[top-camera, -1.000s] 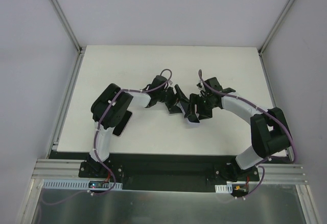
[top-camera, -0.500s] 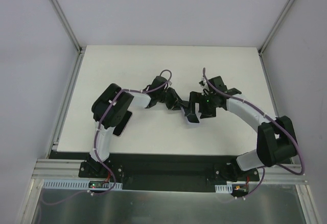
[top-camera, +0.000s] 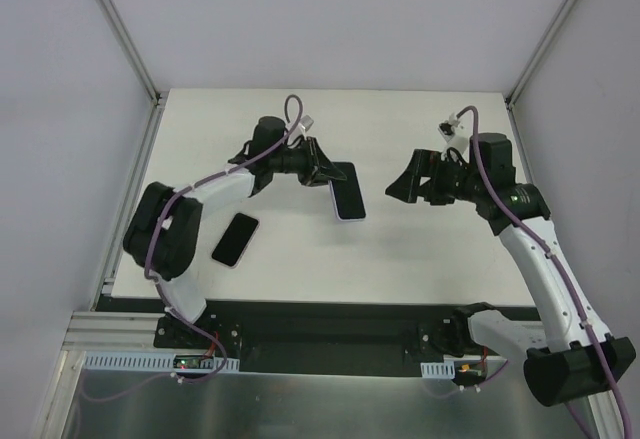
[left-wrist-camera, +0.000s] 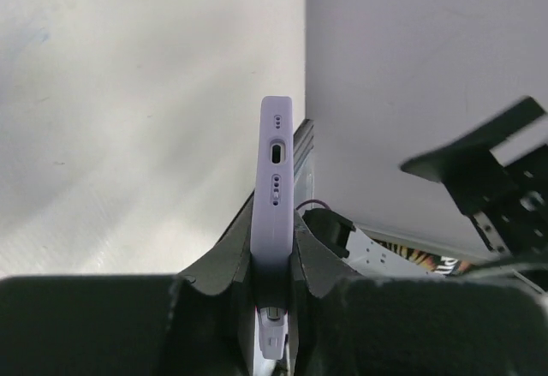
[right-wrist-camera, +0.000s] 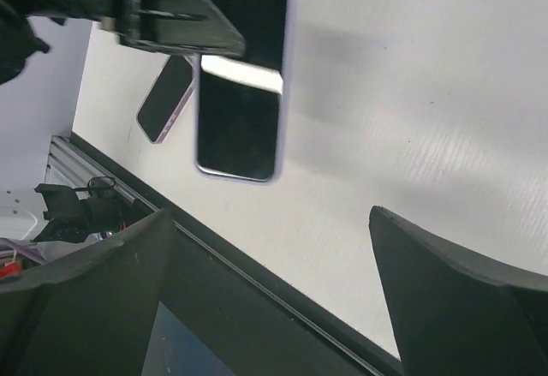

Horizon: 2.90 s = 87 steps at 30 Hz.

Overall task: Take the phone out of the phone case
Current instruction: Pick up the phone at the center of the board.

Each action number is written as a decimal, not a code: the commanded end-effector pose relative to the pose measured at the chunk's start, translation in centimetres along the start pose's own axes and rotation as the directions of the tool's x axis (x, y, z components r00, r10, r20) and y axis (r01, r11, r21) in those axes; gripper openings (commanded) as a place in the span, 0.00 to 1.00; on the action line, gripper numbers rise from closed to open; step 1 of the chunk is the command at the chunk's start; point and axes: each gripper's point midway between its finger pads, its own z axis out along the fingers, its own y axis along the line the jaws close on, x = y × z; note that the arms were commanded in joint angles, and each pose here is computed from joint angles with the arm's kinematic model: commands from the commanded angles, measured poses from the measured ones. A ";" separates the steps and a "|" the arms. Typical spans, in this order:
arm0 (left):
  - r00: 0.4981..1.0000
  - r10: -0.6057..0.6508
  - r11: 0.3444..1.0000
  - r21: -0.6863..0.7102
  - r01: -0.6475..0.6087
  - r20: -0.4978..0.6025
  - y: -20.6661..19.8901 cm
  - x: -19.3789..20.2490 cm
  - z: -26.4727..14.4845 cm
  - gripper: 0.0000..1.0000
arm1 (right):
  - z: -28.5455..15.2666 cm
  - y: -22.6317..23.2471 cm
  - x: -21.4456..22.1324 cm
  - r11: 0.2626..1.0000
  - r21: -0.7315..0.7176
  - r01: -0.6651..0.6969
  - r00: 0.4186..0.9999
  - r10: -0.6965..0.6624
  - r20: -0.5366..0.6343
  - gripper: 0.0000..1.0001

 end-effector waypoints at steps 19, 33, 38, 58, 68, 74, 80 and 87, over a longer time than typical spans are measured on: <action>0.951 0.291 0.936 0.173 -0.306 0.107 -11.4 1.9 -6.3 0.00 | 2.8 1.7 4.1 0.981 -0.021 -0.191 0.981 0.191 -0.038 0.94; 0.953 0.282 0.937 0.182 -0.298 0.109 -11.9 2.4 -6.8 0.00 | 5.4 -0.9 5.9 0.978 0.136 -0.157 0.978 0.173 -0.118 0.91; 0.949 0.291 0.934 0.178 -0.310 0.122 -12.3 2.4 -7.2 0.00 | 5.7 -0.9 6.3 0.978 0.151 -0.143 0.977 0.164 -0.135 0.91; 0.956 0.275 0.950 0.124 -0.287 0.108 -11.0 2.2 -6.7 0.00 | 3.5 2.3 4.6 0.994 0.102 -0.033 0.998 0.038 -0.050 0.93; 0.953 0.279 0.947 0.133 -0.293 0.114 -11.7 2.3 -7.1 0.00 | 5.0 -0.5 6.4 0.970 0.241 -0.003 0.993 0.032 -0.117 0.93; 0.946 0.298 0.939 0.139 -0.314 0.127 -12.3 2.5 -7.5 0.00 | 4.9 -3.3 7.1 0.923 0.384 0.031 0.988 0.030 -0.153 0.93; 0.945 0.298 0.938 0.145 -0.316 0.134 -12.8 2.8 -7.9 0.00 | 6.1 -3.2 7.6 0.925 0.378 0.027 0.985 0.040 -0.170 0.93; 0.941 0.301 0.923 0.199 -0.328 0.154 -14.7 3.8 -8.9 0.00 | 7.6 -3.3 8.1 0.930 0.366 0.008 0.982 0.062 -0.180 0.93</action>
